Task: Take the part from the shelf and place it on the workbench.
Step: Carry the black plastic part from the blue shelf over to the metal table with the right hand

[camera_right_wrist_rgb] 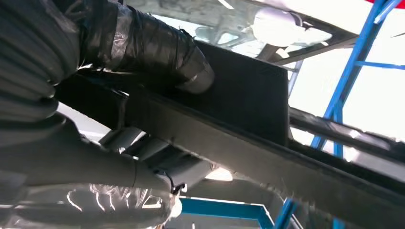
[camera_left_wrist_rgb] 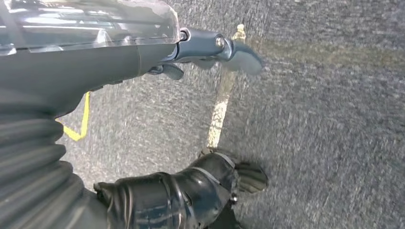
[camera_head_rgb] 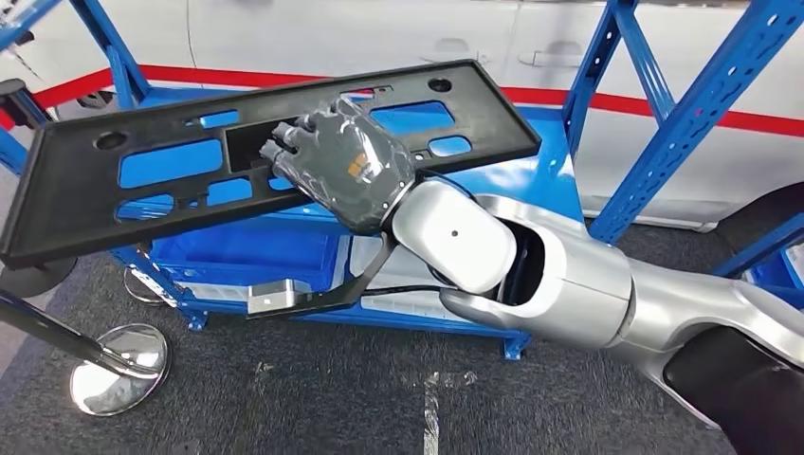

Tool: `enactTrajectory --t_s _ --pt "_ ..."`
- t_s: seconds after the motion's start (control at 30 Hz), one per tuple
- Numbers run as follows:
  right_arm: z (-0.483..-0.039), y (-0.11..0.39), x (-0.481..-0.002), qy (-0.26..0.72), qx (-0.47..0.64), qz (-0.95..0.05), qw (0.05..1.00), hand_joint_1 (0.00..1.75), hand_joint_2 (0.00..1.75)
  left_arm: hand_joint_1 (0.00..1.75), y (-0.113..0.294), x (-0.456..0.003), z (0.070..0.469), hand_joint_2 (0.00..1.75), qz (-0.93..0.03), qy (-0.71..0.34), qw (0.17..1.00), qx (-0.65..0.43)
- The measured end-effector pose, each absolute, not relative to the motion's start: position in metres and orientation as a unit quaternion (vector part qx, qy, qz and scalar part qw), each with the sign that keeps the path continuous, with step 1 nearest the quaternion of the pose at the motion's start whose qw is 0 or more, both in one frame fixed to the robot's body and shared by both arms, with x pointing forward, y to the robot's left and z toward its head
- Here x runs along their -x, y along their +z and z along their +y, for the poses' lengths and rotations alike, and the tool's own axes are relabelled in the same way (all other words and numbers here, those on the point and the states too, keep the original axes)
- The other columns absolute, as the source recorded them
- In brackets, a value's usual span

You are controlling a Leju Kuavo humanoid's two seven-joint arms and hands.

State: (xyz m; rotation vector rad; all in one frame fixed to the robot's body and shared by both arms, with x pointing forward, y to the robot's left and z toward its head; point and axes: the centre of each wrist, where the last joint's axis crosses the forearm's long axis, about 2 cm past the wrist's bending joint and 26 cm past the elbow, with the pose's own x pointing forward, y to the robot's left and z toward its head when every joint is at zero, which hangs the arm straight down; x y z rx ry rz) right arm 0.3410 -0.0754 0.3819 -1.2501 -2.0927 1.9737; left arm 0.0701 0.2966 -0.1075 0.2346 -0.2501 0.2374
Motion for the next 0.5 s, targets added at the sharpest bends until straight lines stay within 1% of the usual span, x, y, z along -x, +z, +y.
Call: enactTrajectory --t_s 0.5 --pt "-0.0763 0.3754 -0.3407 0.631 0.394 -0.668 0.010 1.75 1.75 0.00 -0.1078 -0.0677 0.2993 1.75 -0.115 0.113 0.980 -0.118"
